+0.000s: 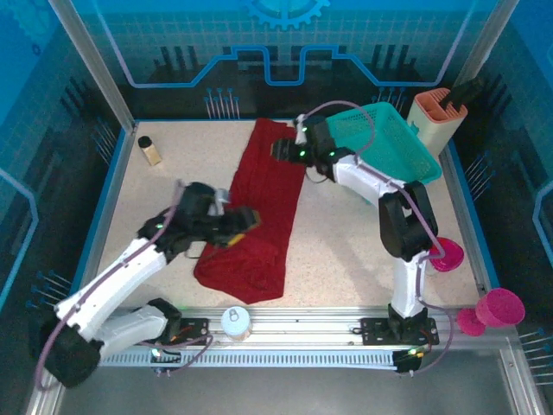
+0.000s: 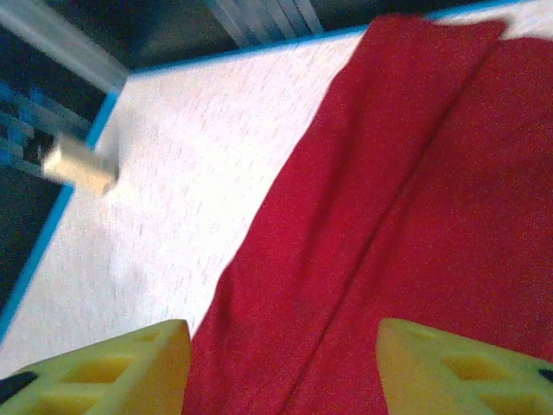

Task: Fold the inside-out t-shirt

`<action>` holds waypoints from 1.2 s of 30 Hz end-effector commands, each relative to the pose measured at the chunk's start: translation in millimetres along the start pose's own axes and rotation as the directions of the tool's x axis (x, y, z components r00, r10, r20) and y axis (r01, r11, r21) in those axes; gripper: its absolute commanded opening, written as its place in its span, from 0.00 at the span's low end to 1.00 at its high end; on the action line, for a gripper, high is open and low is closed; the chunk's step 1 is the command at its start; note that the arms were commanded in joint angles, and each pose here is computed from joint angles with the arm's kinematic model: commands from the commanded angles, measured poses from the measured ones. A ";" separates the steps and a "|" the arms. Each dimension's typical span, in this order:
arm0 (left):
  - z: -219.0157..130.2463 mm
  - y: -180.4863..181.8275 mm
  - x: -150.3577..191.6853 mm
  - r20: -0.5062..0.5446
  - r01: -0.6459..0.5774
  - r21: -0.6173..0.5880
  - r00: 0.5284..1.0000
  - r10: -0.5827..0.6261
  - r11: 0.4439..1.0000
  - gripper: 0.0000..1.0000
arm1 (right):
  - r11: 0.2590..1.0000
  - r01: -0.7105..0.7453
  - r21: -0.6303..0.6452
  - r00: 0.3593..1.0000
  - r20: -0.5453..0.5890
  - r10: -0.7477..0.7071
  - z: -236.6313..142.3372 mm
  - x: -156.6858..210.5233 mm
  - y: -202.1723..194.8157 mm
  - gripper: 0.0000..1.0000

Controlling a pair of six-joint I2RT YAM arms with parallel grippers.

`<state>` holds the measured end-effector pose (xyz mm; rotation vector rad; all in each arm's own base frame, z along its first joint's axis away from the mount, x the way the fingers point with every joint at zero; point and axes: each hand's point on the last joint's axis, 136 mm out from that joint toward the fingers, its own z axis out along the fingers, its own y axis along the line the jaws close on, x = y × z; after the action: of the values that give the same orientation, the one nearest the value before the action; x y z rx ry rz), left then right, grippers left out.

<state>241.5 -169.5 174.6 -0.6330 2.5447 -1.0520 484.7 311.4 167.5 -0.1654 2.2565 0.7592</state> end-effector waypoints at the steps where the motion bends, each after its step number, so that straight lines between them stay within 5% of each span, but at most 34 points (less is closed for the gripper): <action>1: -5.0 74.9 -10.8 0.003 0.100 -0.181 0.995 -0.101 0.978 0.65 | 0.974 0.223 0.040 0.959 -0.187 -0.212 10.6 88.2 32.1 0.58; 4: 5.2 96.9 -30.7 0.029 0.141 -0.232 0.990 -0.138 0.962 0.65 | 0.923 0.383 -0.040 0.888 -0.260 -0.380 12.3 130.9 75.0 0.51; 9: 30.6 133.9 -47.0 0.026 0.279 -0.273 0.959 -0.283 0.921 0.61 | 0.831 0.550 -0.089 0.767 -0.342 -0.544 18.9 178.9 118.7 0.53; 13: 35.2 160.3 -43.7 0.070 0.314 -0.327 0.949 -0.308 0.891 0.57 | 0.828 0.560 -0.032 0.767 -0.358 -0.533 22.8 194.3 122.7 0.53; 17: 32.3 184.4 -32.1 0.117 0.356 -0.359 0.934 -0.336 0.863 0.36 | 0.827 0.562 0.026 0.766 -0.392 -0.509 34.9 206.8 115.8 0.52; 24: 24.8 195.5 -24.5 0.150 0.361 -0.357 0.933 -0.328 0.862 0.35 | 0.821 0.569 0.056 0.766 -0.399 -0.504 46.2 219.0 119.0 0.50; 32: 30.8 205.5 -12.8 0.130 0.362 -0.356 0.932 -0.338 0.862 0.25 | 0.819 0.553 0.154 0.811 -0.322 -0.488 29.3 191.3 114.0 0.00; 36: 33.2 206.6 -5.8 0.102 0.330 -0.352 0.944 -0.315 0.876 0.23 | 0.875 0.463 0.140 0.857 -0.322 -0.402 8.1 165.7 96.6 0.00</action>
<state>217.8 -53.1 14.2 -1.2156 2.6308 -0.6421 320.9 432.7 52.7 -0.8244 2.4243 0.1817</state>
